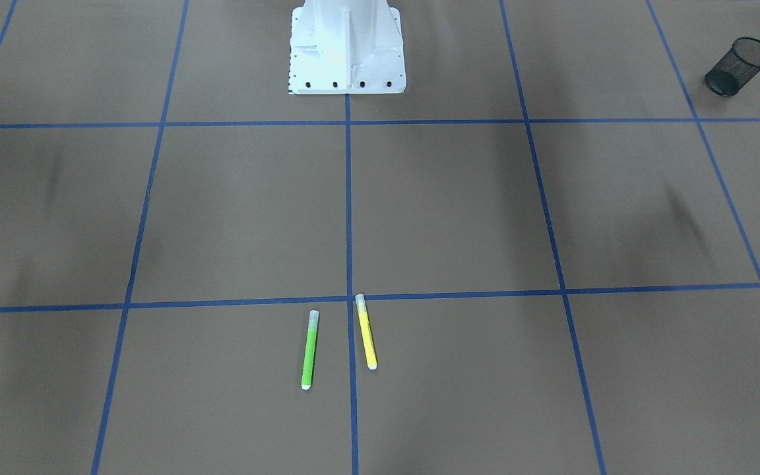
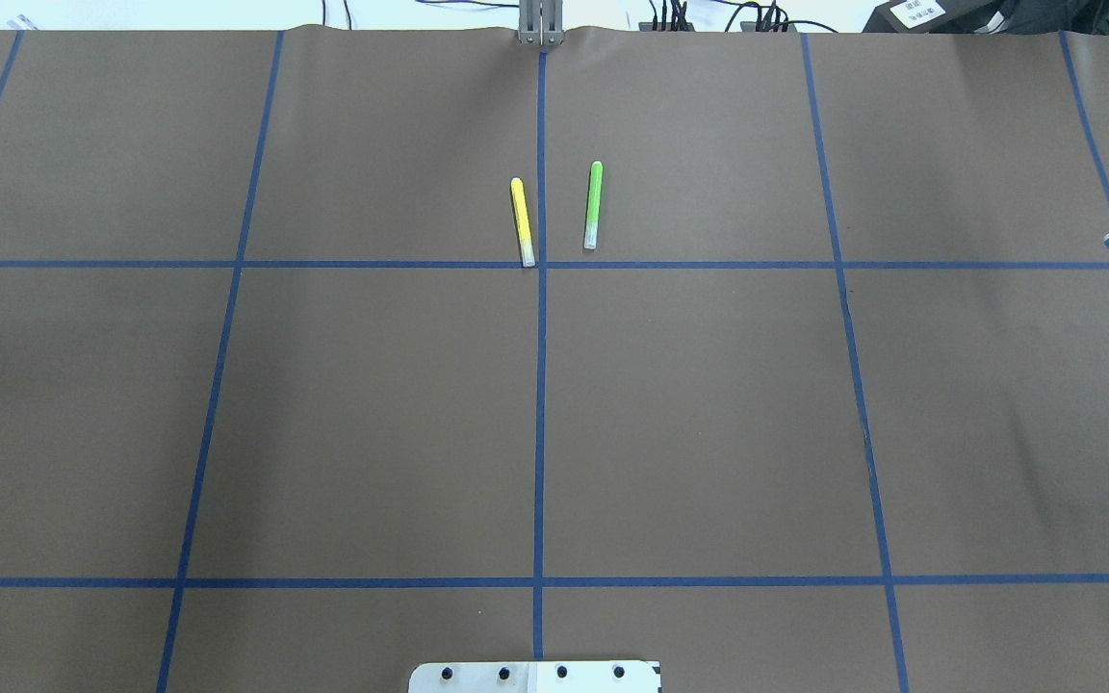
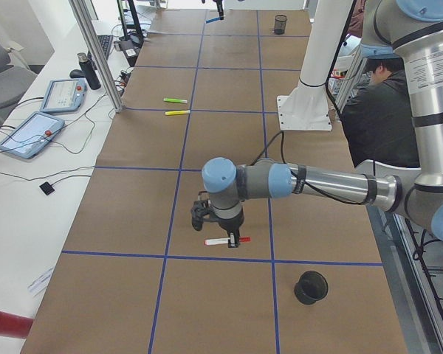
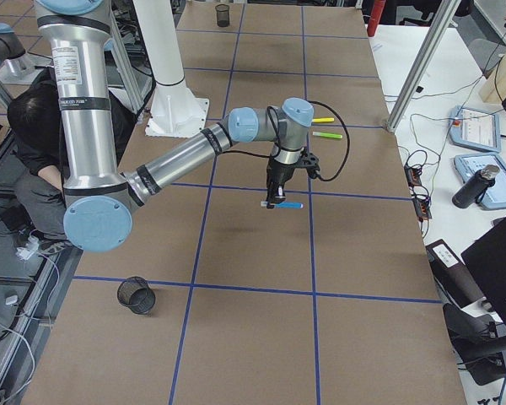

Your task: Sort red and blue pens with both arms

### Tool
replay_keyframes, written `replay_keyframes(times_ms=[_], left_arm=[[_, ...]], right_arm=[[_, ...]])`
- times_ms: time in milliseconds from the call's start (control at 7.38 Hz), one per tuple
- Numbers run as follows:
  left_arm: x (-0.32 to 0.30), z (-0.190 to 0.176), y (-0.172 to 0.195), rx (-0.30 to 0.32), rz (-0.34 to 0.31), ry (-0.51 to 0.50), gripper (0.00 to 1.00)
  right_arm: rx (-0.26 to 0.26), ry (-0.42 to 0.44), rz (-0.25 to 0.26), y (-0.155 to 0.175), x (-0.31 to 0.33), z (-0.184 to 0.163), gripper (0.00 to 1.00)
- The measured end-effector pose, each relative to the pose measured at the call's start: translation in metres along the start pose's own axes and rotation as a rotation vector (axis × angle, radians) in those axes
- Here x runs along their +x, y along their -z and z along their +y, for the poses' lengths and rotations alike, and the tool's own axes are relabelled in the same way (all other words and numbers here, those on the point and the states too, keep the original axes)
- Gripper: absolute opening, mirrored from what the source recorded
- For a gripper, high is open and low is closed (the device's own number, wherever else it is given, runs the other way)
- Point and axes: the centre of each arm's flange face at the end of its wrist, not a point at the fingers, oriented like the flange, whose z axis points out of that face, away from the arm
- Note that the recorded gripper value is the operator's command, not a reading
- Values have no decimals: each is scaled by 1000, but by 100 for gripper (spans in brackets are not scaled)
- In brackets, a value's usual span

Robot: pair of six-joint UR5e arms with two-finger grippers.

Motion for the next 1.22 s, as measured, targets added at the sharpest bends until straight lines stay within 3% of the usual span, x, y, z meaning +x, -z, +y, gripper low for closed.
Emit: replay_keyframes(times_ms=[271,542,677,948,1219], left_arm=[[-58,59,-21,-94,39,217,0],[-90,104,-25,-204,118,457,0],[-95,119,-29,-258,195,561,0],[-97,131,-50,-346,411,746,0],[-109,137,-76,-392,504,838,0]], right_arm=[[-64,-17,-58,-15,27,30,0],[-77,-23,-85,-20,31,37,0],[-75,-22,-100,-19,29,37,0],[-69,-18,-111,-17,27,36,0],[-65,-16,-112,-15,26,35,0]])
